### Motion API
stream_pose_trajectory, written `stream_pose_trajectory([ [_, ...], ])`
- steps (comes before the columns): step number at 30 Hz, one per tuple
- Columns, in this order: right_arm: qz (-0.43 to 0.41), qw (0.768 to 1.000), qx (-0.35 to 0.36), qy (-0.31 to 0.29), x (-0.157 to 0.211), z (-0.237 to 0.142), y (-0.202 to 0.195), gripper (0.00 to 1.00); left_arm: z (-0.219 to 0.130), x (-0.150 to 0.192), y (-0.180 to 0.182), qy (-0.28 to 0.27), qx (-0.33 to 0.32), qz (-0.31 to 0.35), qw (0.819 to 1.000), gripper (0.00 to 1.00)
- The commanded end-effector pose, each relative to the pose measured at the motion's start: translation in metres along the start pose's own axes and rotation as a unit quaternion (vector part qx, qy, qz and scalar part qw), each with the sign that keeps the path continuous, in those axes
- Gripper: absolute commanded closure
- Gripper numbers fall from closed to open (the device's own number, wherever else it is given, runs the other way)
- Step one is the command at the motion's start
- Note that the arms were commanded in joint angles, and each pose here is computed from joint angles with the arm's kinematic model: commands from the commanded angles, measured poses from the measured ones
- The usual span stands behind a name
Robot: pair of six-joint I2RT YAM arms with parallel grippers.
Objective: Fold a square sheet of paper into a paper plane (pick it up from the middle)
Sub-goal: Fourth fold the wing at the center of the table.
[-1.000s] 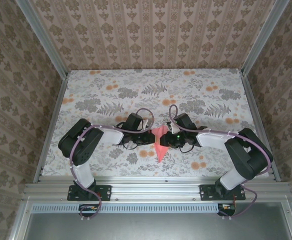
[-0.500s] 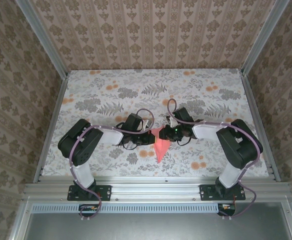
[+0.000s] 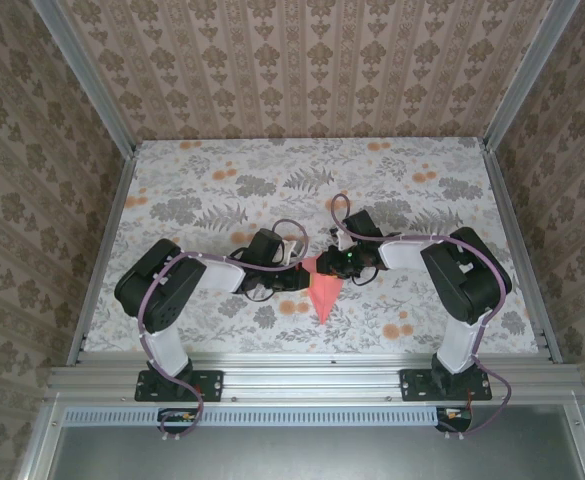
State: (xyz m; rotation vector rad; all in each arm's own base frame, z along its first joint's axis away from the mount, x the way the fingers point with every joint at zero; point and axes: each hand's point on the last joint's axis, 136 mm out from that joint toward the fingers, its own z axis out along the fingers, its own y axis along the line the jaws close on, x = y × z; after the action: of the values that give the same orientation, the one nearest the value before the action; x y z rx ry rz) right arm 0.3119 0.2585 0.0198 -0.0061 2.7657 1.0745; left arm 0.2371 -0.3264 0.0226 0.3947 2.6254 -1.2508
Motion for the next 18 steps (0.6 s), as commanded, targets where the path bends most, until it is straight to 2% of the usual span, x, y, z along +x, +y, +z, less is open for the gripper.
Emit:
stream_pose_trajectory([
  [1,-0.009,1.000,-0.007,0.008,-0.002,0.006,0.000,0.75,-0.001,0.024,0.029,0.031,-0.041,-0.020,0.998,1.00],
  [9,-0.007,0.999,0.036,0.029,0.009,0.009,-0.020,0.75,-0.003,0.018,0.023,0.029,-0.032,-0.019,0.999,1.00],
  [18,-0.007,0.997,0.067,0.041,0.020,0.008,-0.036,0.80,-0.016,-0.003,-0.001,0.012,-0.026,-0.002,1.000,0.98],
])
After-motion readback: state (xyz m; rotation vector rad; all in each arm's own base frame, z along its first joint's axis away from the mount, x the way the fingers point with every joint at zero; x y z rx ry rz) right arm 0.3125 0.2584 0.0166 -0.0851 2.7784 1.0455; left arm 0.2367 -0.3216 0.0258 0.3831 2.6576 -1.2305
